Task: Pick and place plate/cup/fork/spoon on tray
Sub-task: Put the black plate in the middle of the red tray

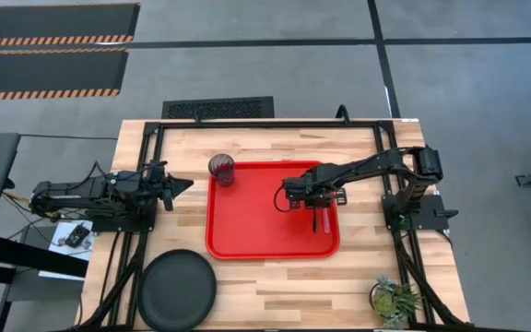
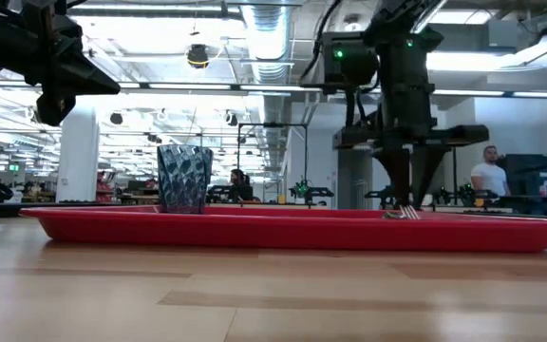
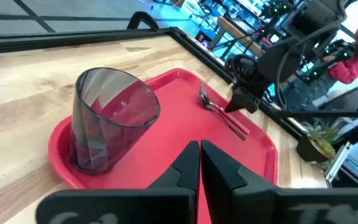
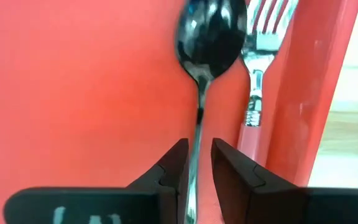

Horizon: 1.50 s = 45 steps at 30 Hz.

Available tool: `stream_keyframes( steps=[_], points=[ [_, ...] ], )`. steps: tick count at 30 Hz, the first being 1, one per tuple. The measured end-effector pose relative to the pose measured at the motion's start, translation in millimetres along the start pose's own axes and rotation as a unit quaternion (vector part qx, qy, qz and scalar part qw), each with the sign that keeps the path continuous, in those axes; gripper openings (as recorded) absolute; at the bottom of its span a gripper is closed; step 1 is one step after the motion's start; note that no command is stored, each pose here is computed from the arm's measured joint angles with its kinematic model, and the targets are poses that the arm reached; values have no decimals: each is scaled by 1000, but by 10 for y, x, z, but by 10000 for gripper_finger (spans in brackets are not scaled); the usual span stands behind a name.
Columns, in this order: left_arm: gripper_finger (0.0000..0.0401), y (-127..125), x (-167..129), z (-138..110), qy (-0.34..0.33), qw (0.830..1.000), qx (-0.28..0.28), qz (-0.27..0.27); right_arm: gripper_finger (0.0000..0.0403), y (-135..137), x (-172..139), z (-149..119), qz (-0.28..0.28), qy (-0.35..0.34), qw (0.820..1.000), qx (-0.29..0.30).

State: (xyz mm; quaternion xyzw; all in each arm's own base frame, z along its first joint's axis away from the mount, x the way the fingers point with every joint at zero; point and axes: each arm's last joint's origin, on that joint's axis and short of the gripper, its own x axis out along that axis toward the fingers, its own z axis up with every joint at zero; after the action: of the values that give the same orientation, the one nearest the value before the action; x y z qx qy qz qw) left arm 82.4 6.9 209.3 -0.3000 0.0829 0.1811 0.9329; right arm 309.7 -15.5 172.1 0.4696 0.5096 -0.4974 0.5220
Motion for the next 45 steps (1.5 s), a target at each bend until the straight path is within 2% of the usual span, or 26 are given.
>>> stream_keyframes(
  steps=[5,11,14,18,21,24,28,32,35,37,41,44,45],
  points=[
    [0,-12,0,-10,16,1000,1,-20,81,94,-100,4,29,-18,999,-31],
    [0,-24,-1,-22,35,998,11,-44,31,278,-144,12,117,-49,985,-118],
    [0,-24,-2,-29,41,998,8,-47,8,333,-160,26,142,-71,978,-136],
    [0,-20,-3,-45,55,997,11,-53,15,408,-189,17,176,-94,969,-145],
    [0,-2,-6,-81,80,995,17,-52,15,496,-231,0,218,-118,955,-164],
    [0,3,-11,-112,108,992,12,-64,6,622,-311,-66,279,-153,924,-213],
    [0,-11,-17,-127,133,987,5,-92,8,786,-443,-227,381,-209,859,-270],
    [0,-11,-16,-127,131,987,12,-89,4,790,-412,-341,454,-191,820,-291],
    [0,-4,6,-133,130,989,20,-71,5,698,-480,-363,488,-174,794,-318],
    [0,2,31,-145,135,989,25,-56,4,574,-540,-342,490,-176,781,-345],
    [0,11,120,-178,148,987,61,-14,4,287,-767,-244,505,-217,736,-395],
    [0,26,202,-218,166,983,79,28,7,43,-873,-159,500,-252,713,-421],
    [0,25,229,-230,173,981,78,35,7,-31,-867,-139,495,-259,710,-428]
  ],
)
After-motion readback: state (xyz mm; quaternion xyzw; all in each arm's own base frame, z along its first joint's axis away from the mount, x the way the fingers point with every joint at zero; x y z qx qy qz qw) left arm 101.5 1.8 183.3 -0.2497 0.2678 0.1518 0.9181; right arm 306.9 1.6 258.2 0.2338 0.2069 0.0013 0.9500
